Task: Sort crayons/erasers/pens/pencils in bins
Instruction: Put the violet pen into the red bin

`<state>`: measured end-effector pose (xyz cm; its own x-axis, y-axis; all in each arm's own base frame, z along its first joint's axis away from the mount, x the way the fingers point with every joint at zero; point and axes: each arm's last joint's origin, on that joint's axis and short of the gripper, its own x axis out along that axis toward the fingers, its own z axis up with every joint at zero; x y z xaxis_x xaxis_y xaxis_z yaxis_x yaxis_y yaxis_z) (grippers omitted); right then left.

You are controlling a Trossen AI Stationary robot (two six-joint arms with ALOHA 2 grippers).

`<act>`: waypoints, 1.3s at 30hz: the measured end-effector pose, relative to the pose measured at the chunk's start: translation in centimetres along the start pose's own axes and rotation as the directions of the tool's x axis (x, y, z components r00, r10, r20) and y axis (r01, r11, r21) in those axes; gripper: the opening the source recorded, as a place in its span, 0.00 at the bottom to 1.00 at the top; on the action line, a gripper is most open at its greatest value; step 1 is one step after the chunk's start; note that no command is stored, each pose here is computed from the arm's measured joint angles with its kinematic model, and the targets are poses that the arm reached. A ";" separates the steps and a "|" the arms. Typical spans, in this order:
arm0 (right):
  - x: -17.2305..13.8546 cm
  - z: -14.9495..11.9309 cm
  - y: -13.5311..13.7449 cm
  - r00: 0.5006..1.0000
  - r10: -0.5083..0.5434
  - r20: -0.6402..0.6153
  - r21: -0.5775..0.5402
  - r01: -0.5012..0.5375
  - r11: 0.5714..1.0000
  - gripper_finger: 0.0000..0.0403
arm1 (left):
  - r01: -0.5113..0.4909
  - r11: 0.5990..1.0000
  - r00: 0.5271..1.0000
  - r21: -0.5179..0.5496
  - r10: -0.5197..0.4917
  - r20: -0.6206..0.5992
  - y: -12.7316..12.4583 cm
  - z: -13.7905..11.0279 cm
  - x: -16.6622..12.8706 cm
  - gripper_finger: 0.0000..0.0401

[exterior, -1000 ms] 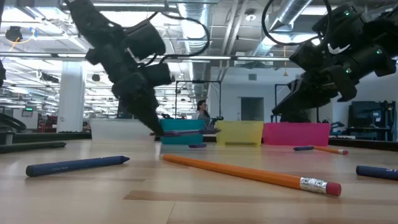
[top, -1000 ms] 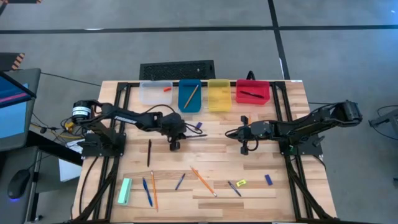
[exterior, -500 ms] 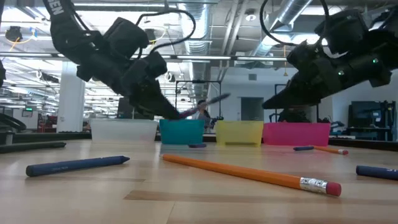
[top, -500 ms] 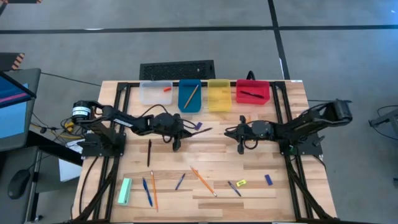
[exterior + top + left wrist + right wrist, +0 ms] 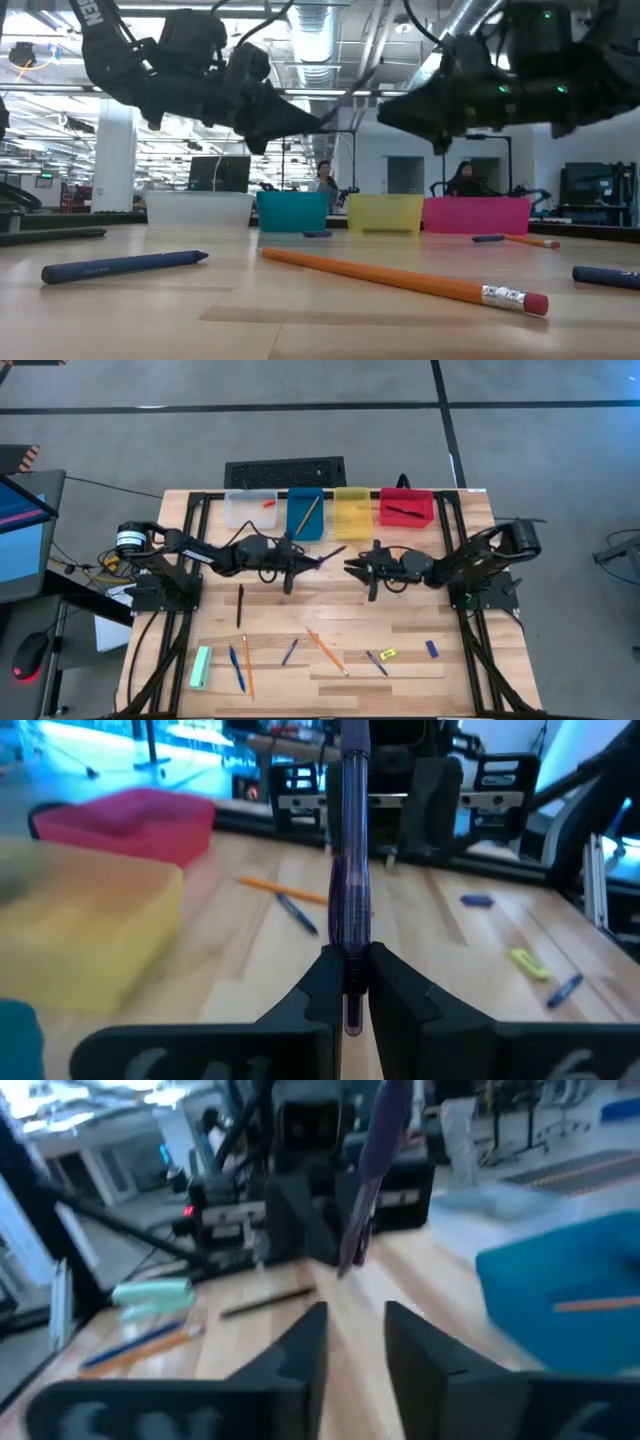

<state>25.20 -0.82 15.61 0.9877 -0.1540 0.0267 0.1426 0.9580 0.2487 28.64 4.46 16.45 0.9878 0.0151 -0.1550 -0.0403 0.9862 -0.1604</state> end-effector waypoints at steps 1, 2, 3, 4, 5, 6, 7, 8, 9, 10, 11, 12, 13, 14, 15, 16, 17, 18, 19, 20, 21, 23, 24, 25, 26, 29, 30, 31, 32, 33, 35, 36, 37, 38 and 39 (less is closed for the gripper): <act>0.3 0.4 0.0 1.000 -0.010 0.019 0.003 0.010 1.000 0.33 | 0.001 1.000 1.000 0.004 -0.001 0.010 0.0 0.1 0.0 0.04; 0.6 0.8 0.0 0.999 -0.021 0.038 0.008 0.021 1.000 0.36 | 0.002 1.000 1.000 0.006 -0.002 0.019 0.0 0.2 0.0 0.04; 0.9 1.2 0.0 0.998 -0.028 0.058 0.015 0.028 1.000 0.39 | 0.003 1.000 1.000 0.012 -0.003 0.026 0.0 0.3 0.0 0.04; 1.3 1.6 -0.1 0.997 -0.032 0.075 0.019 0.031 0.999 0.43 | 0.004 1.000 0.999 0.017 -0.004 0.033 0.0 0.3 0.0 0.04; 1.5 1.9 -0.1 0.996 -0.038 0.087 0.021 0.036 0.999 0.46 | 0.006 1.000 0.999 0.019 -0.006 0.039 0.0 0.4 0.0 0.04; 1.8 2.2 -0.2 0.994 -0.049 0.097 0.023 0.047 0.999 0.48 | 0.007 1.000 0.999 0.021 -0.008 0.047 -0.1 0.5 0.0 0.04; 2.1 2.5 -0.3 0.993 -0.058 0.105 0.025 0.056 0.998 0.51 | 0.007 1.000 0.999 0.022 -0.008 0.052 -0.1 0.5 0.0 0.04; 2.3 2.8 -0.4 0.991 -0.061 0.117 0.029 0.058 0.998 0.53 | 0.007 1.000 0.999 0.022 -0.009 0.053 -0.1 0.5 0.0 0.04; 2.5 3.1 -0.4 0.990 -0.063 0.129 0.031 0.059 0.998 0.55 | 0.008 1.000 0.999 0.023 -0.009 0.053 -0.1 0.5 0.0 0.04; 2.7 3.3 -0.4 0.988 -0.064 0.139 0.031 0.061 0.998 0.56 | 0.007 1.000 0.998 0.023 -0.009 0.057 -0.1 0.6 0.0 0.04; 2.9 3.5 -0.4 0.987 -0.063 0.146 0.027 0.060 0.998 0.57 | 0.008 1.000 0.998 0.023 -0.009 0.059 -0.1 0.6 0.0 0.04; 3.0 3.6 -0.3 0.987 -0.062 0.151 0.018 0.060 0.998 0.57 | 0.008 1.000 0.998 0.023 -0.009 0.059 -0.1 0.6 0.0 0.04; 3.0 3.7 -0.3 0.986 -0.061 0.155 0.012 0.059 0.998 0.57 | 0.008 1.000 0.998 0.023 -0.009 0.058 -0.1 0.6 0.0 0.04; 3.1 3.8 -0.3 0.985 -0.060 0.159 0.007 0.059 0.998 0.57 | 0.008 1.000 0.998 0.023 -0.009 0.058 -0.1 0.6 0.0 0.04; 3.2 3.9 -0.2 0.985 -0.059 0.163 0.006 0.059 0.998 0.56 | 0.009 1.000 0.998 0.024 -0.010 0.060 -0.1 0.6 0.0 0.04; 3.2 4.0 -0.2 0.985 -0.058 0.165 0.005 0.058 0.998 0.56 | 0.010 1.000 0.998 0.024 -0.011 0.059 -0.1 0.6 0.0 0.04; 3.2 4.0 -0.2 0.984 -0.057 0.166 0.003 0.057 0.998 0.55 | 0.010 1.000 0.998 0.024 -0.012 0.059 -0.1 0.6 0.0 0.04; 3.3 4.1 -0.2 0.984 -0.055 0.169 0.003 0.055 0.998 0.54 | 0.010 1.000 0.998 0.026 -0.011 0.060 -0.1 0.6 0.0 0.04; 3.3 4.1 -0.2 0.984 -0.051 0.170 0.003 0.051 0.999 0.53 | 0.010 0.999 0.998 0.031 -0.011 0.060 -0.1 0.6 0.0 0.04; 3.4 4.2 -0.1 0.984 -0.046 0.172 -0.001 0.047 0.999 0.53 | 0.009 0.999 0.998 0.034 -0.012 0.060 -0.1 0.6 0.0 0.04; 3.4 4.3 -0.1 0.984 -0.039 0.172 -0.013 0.042 0.999 0.52 | 0.009 0.999 0.998 0.036 -0.011 0.060 -0.1 0.6 0.0 0.04; 3.5 4.3 -0.1 0.984 -0.036 0.175 -0.032 0.042 0.999 0.50 | 0.009 0.999 0.998 0.042 -0.011 0.060 -0.1 0.6 0.0 0.04; 3.5 4.3 -0.1 0.984 -0.036 0.176 -0.038 0.043 0.998 0.49 | 0.006 0.999 0.998 0.045 -0.008 0.060 -0.1 0.6 0.0 0.04; 3.5 4.4 0.0 0.984 -0.035 0.176 -0.041 0.043 0.998 0.47 | 0.005 0.999 0.998 0.047 -0.008 0.061 -0.1 0.6 0.0 0.04; 3.5 4.4 0.0 0.984 -0.035 0.176 -0.042 0.043 0.998 0.45 | 0.004 0.999 0.998 0.047 -0.007 0.061 -0.1 0.6 0.0 0.04; 3.5 4.4 0.0 0.984 -0.034 0.176 -0.042 0.042 0.998 0.37 | 0.003 0.999 0.998 0.046 -0.005 0.060 -0.1 0.6 0.0 0.04; 3.5 4.4 0.0 0.984 -0.034 0.175 -0.043 0.042 0.998 0.34 | 0.001 0.999 0.998 0.046 -0.004 0.060 -0.1 0.6 0.0 0.04; 3.5 4.4 0.0 0.984 -0.033 0.175 -0.043 0.041 0.998 0.30 | -0.001 0.999 0.998 0.046 -0.002 0.059 0.0 0.6 0.0 0.04; 3.5 4.4 0.0 0.984 -0.033 0.175 -0.043 0.041 0.998 0.27 | -0.001 0.999 0.998 0.046 -0.001 0.059 0.0 0.6 0.0 0.04; 3.5 4.3 0.0 0.984 -0.033 0.175 -0.043 0.041 0.998 0.24 | -0.002 0.999 0.998 0.046 -0.001 0.059 0.0 0.6 0.0 0.04; 3.5 4.3 0.0 0.984 -0.033 0.175 -0.043 0.041 0.998 0.18 | -0.004 0.999 0.998 0.049 0.001 0.057 0.0 0.6 0.0 0.04; 3.5 4.3 0.0 0.984 -0.032 0.174 -0.042 0.040 0.998 0.15 | -0.005 0.998 0.998 0.055 0.002 0.056 0.0 0.5 0.0 0.04; 3.5 4.3 0.0 0.984 -0.032 0.175 -0.042 0.040 0.998 0.13 | -0.006 0.998 0.998 0.060 0.003 0.056 0.0 0.5 0.0 0.04; 3.5 4.4 0.0 0.984 -0.031 0.175 -0.042 0.039 0.998 0.11 | -0.008 0.998 0.998 0.064 0.004 0.056 0.0 0.5 0.0 0.04; 3.5 4.4 0.0 0.984 -0.031 0.175 -0.041 0.039 0.998 0.10 | -0.011 0.998 0.998 0.064 0.007 0.057 0.0 0.5 0.0 0.04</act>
<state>28.37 -2.42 19.92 0.9563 -0.2238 0.1882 0.1835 0.9604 0.2097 28.71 4.54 16.98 0.9944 0.0318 -0.1005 -0.0415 0.9945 -0.0957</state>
